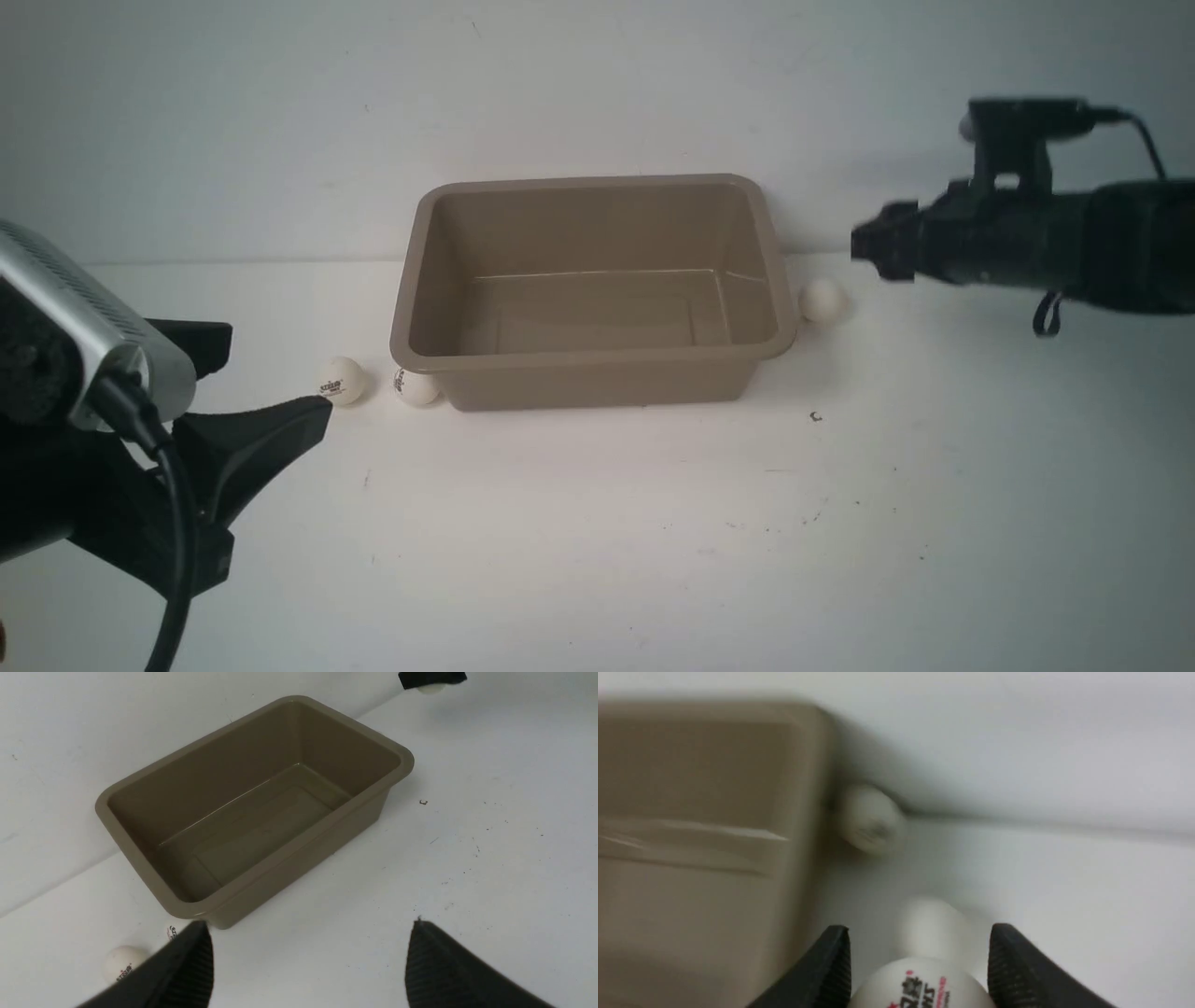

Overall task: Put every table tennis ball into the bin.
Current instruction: Use the right arm to clamp the table tennis ball closest to it, then use the right arm to put the table tennis ball into the box

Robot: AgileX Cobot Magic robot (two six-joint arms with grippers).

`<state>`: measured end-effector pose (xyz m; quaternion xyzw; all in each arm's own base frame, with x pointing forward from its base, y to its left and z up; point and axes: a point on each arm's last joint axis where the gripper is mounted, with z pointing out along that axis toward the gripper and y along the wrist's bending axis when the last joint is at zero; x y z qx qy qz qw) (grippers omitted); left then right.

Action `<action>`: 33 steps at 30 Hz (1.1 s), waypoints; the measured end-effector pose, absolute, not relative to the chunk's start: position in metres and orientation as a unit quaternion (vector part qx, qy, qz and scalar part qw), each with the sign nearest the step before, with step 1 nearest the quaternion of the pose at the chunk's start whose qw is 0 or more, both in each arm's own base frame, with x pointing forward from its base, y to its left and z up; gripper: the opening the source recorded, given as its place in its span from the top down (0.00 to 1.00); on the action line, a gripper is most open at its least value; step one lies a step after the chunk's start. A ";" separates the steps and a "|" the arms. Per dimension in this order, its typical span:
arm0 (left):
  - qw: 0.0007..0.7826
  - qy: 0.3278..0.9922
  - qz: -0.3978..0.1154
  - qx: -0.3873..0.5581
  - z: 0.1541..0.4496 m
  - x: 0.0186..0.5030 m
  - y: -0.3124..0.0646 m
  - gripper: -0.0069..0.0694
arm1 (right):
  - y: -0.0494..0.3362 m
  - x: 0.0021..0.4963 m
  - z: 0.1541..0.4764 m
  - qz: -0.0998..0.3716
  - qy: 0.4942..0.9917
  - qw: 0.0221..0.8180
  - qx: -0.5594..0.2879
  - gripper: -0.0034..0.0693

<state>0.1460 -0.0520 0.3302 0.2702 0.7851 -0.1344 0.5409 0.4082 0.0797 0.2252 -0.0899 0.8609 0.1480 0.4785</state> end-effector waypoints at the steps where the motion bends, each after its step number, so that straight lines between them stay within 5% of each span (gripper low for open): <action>1: 0.541 0.785 -0.134 0.270 0.330 0.146 -0.052 0.26 | 0.085 0.405 0.234 0.176 0.851 0.484 -0.105 0.47; 5: 0.541 0.785 -0.134 0.270 0.330 0.146 -0.052 0.26 | 0.105 0.400 0.254 0.277 0.815 0.486 -0.154 0.47; 8: 0.541 0.785 -0.134 0.270 0.330 0.146 -0.052 0.26 | 0.118 0.407 0.256 0.310 0.801 0.479 -0.183 0.47; 26: 0.541 0.785 -0.134 0.270 0.330 0.146 -0.052 0.26 | 0.167 0.434 0.211 0.296 0.807 0.417 -0.294 0.47; 33: 0.541 0.785 -0.134 0.270 0.330 0.146 -0.052 0.26 | 0.165 0.437 0.212 0.277 0.809 0.427 -0.295 0.15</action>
